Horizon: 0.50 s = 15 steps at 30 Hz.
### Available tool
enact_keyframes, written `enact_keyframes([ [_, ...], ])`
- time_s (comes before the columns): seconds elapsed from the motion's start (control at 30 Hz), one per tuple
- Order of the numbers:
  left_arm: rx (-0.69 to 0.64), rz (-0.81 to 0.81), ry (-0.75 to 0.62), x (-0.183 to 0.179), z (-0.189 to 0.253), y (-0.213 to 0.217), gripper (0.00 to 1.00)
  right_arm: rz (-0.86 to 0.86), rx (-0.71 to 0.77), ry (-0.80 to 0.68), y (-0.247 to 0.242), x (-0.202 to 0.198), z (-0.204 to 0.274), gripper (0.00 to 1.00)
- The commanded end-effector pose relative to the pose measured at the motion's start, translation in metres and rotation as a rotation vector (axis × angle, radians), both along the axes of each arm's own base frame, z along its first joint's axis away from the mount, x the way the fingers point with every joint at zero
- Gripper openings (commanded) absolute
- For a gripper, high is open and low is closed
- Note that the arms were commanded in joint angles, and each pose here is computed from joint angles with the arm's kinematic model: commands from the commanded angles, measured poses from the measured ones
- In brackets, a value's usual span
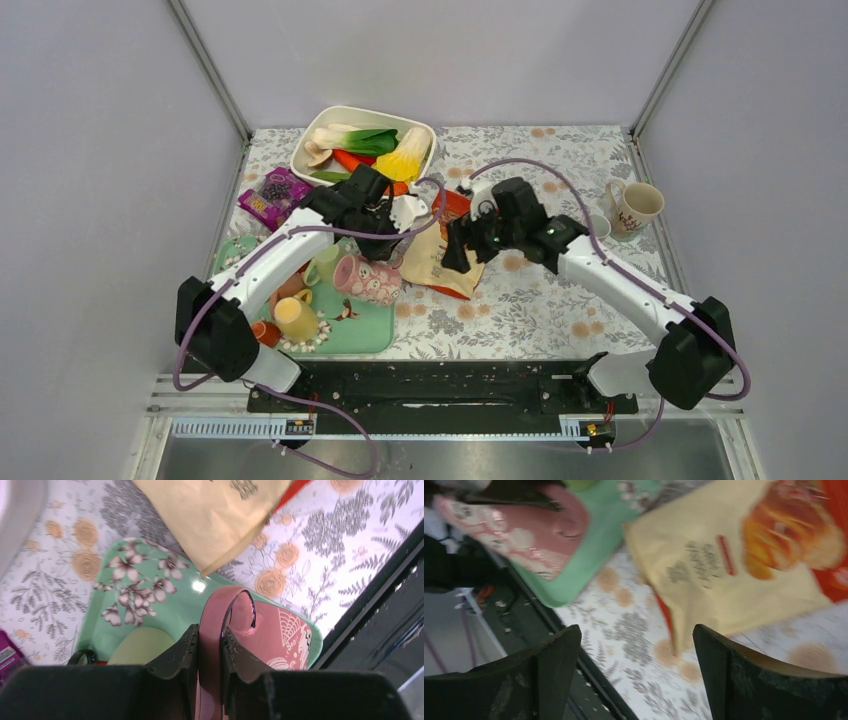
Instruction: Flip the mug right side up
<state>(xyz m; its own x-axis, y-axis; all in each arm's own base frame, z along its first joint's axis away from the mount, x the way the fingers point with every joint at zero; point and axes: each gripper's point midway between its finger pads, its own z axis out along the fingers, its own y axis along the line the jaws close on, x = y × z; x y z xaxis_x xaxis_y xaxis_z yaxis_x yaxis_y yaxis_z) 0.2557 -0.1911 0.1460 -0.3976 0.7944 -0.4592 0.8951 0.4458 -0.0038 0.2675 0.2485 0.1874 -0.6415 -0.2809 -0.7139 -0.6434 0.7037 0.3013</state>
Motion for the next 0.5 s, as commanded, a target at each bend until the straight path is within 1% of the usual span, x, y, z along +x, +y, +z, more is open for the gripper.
enact_keyframes([
  [0.0, -0.187, 0.131, -0.182, 0.035, 0.057, -0.016, 0.0, 0.213, 0.355, 0.019, 0.089, -0.031, 0.031, 0.91],
  [0.07, -0.244, 0.143, -0.2, 0.037, 0.071, -0.022, 0.0, 0.277, 0.461, 0.033, 0.112, -0.039, 0.038, 0.91],
  [0.1, -0.27, 0.147, -0.201, 0.036, 0.078, -0.025, 0.0, 0.299, 0.508, 0.066, 0.12, -0.044, 0.039, 0.92],
  [0.13, -0.295, 0.148, -0.197, 0.034, 0.084, -0.029, 0.0, 0.319, 0.558, 0.079, 0.126, -0.047, 0.043, 0.93],
  [0.17, -0.314, 0.153, -0.197, 0.033, 0.09, -0.03, 0.0, 0.334, 0.593, 0.084, 0.129, -0.048, 0.047, 0.99],
  [0.3, -0.372, 0.164, -0.228, 0.032, 0.11, -0.033, 0.0, 0.303, 0.617, 0.099, 0.135, -0.04, 0.044, 0.99],
  [0.47, -0.414, 0.191, -0.288, 0.036, 0.129, -0.032, 0.0, 0.283, 0.622, 0.177, 0.14, -0.039, 0.032, 0.99],
])
